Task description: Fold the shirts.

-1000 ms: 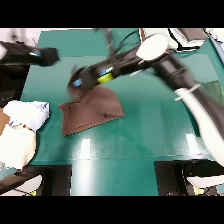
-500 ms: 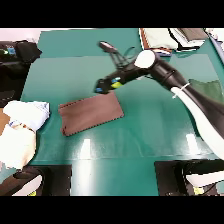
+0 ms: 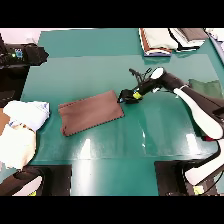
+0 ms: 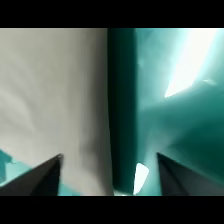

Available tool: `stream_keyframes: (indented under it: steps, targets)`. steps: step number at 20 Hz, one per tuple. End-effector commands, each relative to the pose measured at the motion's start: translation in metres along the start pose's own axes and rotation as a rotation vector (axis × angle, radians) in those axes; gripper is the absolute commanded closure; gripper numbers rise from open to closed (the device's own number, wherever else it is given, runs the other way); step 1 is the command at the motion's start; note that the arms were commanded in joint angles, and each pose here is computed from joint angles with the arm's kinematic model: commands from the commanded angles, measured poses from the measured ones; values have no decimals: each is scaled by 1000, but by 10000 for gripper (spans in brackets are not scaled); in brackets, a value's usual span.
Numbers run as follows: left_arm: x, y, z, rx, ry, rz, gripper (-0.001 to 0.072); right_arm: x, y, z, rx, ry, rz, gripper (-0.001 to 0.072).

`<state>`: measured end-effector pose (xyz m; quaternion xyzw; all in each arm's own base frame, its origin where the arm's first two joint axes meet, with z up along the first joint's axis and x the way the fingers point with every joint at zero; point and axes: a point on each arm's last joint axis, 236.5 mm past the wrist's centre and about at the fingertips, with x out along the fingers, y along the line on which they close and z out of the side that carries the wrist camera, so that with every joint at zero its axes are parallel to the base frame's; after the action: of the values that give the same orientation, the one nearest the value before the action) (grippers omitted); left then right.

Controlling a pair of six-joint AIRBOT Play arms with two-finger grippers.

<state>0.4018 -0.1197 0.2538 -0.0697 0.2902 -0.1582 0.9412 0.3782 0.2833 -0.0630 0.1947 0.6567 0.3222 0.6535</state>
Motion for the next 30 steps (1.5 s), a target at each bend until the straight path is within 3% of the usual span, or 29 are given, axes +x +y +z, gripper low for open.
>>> stream_keyframes:
  steps: [1,2,5,6,10,14,18,23,26,30]
  targets:
    - [0,-1,0,3,-2,-3,683,44,22,-3,-9,63,63,220]
    - [0,-1,0,2,-3,-4,683,56,34,-1,-48,72,67,238]
    - [0,-5,0,-8,-2,-19,684,79,69,11,-172,47,70,607]
    - [0,-8,0,-16,-2,-31,684,80,82,20,-200,12,75,697]
    - [1,-46,-8,23,19,-114,685,16,94,71,-252,-152,62,697]
    - [-1,-97,-20,91,36,-215,684,-124,8,100,-167,-331,-173,697]
    - [-2,-108,-18,98,18,-239,683,-280,-106,69,31,-506,-407,696]
    - [-2,-108,-13,62,0,-240,683,-437,-207,4,323,-808,-537,697]
    - [-2,-109,-11,46,-6,-243,684,-480,-240,-28,436,-896,-574,697]
    - [-3,-110,-11,41,-7,-248,683,-509,-229,-20,422,-998,-545,697]
